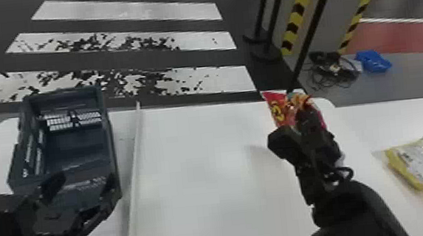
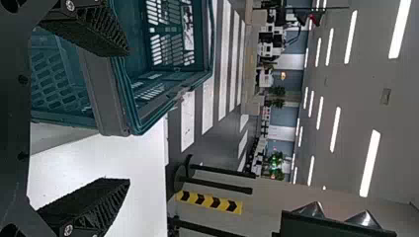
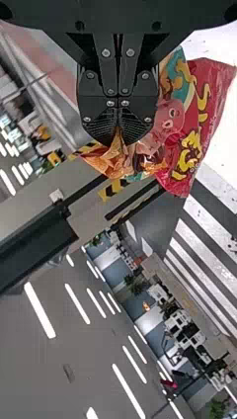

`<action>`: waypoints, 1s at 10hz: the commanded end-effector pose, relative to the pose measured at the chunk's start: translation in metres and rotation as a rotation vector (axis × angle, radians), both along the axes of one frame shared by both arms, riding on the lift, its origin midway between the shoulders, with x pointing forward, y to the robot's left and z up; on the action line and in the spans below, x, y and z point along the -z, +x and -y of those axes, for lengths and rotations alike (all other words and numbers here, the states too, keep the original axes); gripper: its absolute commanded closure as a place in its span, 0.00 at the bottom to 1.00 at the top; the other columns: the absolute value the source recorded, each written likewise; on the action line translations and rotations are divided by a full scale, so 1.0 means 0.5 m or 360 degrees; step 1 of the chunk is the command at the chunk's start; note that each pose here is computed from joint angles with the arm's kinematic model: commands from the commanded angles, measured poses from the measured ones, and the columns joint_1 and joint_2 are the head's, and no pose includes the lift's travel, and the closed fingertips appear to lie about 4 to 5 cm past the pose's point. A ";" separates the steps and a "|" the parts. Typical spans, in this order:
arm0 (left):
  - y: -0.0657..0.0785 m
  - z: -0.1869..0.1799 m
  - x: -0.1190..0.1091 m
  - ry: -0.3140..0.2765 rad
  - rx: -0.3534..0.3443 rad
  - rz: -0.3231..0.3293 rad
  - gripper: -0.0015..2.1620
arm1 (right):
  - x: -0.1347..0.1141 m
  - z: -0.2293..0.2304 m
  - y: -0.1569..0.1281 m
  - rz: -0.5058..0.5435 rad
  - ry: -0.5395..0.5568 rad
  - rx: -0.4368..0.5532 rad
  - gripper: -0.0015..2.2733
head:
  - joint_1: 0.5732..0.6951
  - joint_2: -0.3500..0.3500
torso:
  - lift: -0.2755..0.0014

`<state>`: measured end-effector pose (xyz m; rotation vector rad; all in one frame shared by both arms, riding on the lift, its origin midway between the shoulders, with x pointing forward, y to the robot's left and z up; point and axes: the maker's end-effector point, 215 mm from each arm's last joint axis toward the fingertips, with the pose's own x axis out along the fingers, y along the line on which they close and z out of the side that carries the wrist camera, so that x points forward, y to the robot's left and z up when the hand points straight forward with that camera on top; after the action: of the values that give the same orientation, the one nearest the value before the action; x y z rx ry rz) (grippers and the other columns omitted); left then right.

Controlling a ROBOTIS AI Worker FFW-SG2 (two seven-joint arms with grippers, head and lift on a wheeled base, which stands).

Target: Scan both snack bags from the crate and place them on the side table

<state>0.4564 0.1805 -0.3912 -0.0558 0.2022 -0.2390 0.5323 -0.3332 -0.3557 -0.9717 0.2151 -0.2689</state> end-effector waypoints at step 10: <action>0.000 -0.004 0.009 -0.0001 0.0001 -0.0014 0.04 | 0.247 -0.191 -0.222 -0.0551 0.0035 -0.0202 0.01 | 1.00 0.42 | 0.65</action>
<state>0.4566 0.1825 -0.3949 -0.0578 0.2093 -0.2380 0.4266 -0.2324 -0.4786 -1.0204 0.4385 0.0329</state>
